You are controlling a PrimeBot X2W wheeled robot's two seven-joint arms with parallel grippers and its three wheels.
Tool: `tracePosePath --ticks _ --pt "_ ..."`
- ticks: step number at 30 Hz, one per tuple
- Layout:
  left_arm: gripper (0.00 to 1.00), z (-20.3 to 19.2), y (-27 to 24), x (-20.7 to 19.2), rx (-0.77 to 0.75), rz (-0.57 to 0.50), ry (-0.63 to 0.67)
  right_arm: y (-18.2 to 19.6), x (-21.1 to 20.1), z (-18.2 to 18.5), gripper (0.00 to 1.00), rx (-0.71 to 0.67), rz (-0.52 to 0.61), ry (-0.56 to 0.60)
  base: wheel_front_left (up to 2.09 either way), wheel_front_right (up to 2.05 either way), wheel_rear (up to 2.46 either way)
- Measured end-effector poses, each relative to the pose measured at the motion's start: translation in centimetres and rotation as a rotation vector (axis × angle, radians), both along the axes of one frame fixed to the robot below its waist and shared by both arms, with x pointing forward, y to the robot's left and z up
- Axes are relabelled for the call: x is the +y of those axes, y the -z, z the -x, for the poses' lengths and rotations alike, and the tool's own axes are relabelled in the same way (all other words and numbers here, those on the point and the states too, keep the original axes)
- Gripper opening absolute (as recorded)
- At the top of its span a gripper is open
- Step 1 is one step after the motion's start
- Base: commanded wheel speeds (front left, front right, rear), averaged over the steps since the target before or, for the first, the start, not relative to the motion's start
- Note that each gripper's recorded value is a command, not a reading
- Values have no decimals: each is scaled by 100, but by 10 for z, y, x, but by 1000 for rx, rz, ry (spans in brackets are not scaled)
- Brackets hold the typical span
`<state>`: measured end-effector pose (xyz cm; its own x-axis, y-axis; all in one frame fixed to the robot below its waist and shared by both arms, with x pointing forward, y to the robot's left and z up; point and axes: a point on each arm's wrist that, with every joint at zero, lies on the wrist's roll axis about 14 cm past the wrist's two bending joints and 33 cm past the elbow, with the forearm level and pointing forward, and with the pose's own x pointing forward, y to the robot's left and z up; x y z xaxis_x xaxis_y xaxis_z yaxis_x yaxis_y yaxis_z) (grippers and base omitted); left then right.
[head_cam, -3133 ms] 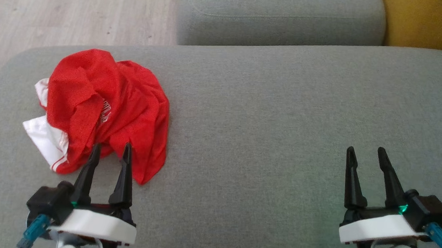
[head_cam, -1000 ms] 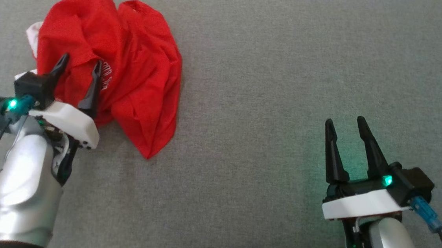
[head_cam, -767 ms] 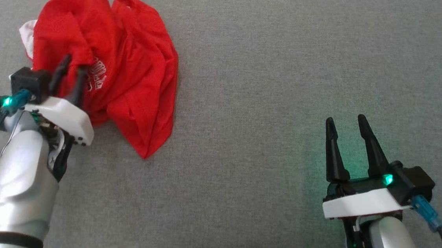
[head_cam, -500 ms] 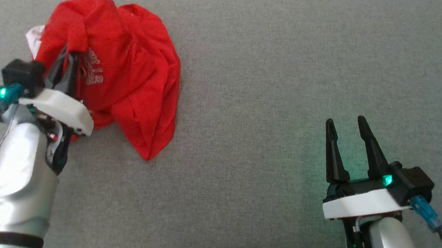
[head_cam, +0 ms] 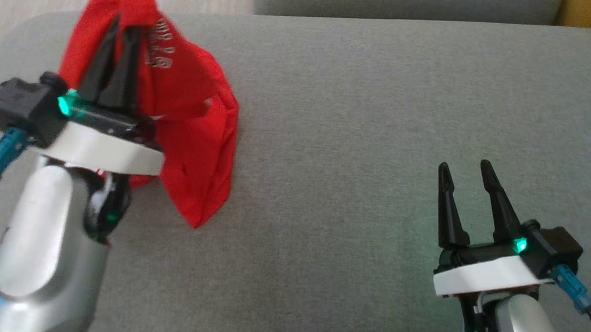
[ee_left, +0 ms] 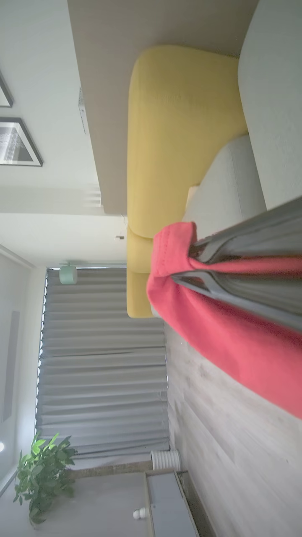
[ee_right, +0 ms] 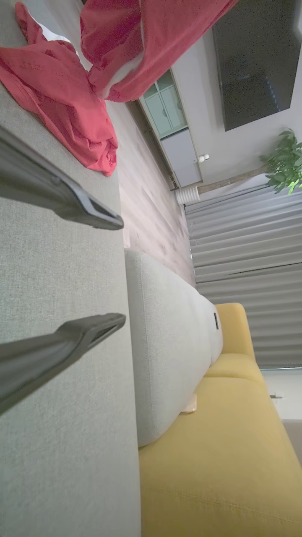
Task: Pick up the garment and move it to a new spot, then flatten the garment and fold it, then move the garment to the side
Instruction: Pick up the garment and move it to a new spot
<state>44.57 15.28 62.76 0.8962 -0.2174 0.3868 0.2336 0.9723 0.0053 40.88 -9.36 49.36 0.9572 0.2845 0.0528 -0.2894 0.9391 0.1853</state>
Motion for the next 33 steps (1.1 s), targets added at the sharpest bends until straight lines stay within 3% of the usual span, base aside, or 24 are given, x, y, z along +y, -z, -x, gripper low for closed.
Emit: tracePosePath --ticks 12,24,25,26,29,33 --pt "0 -7 -36 -115 -43 87 302 -3 -40 12 100 -2 -4 115 0 0 0" --pt "0 -31 -9 -242 16 55 540 -15 -102 25 100 -26 -12 297 0 0 0" --pt "85 -28 -2 -253 30 48 566 -14 -107 27 100 -21 -10 314 0 0 0" --pt "100 -23 6 -265 50 50 605 -12 -112 29 100 -16 -6 329 0 0 0" --pt "100 -9 28 -292 108 45 686 -9 -122 34 100 -4 4 358 0 0 0" --pt "100 -6 34 -293 133 63 685 -7 -126 32 100 0 4 370 0 0 0"
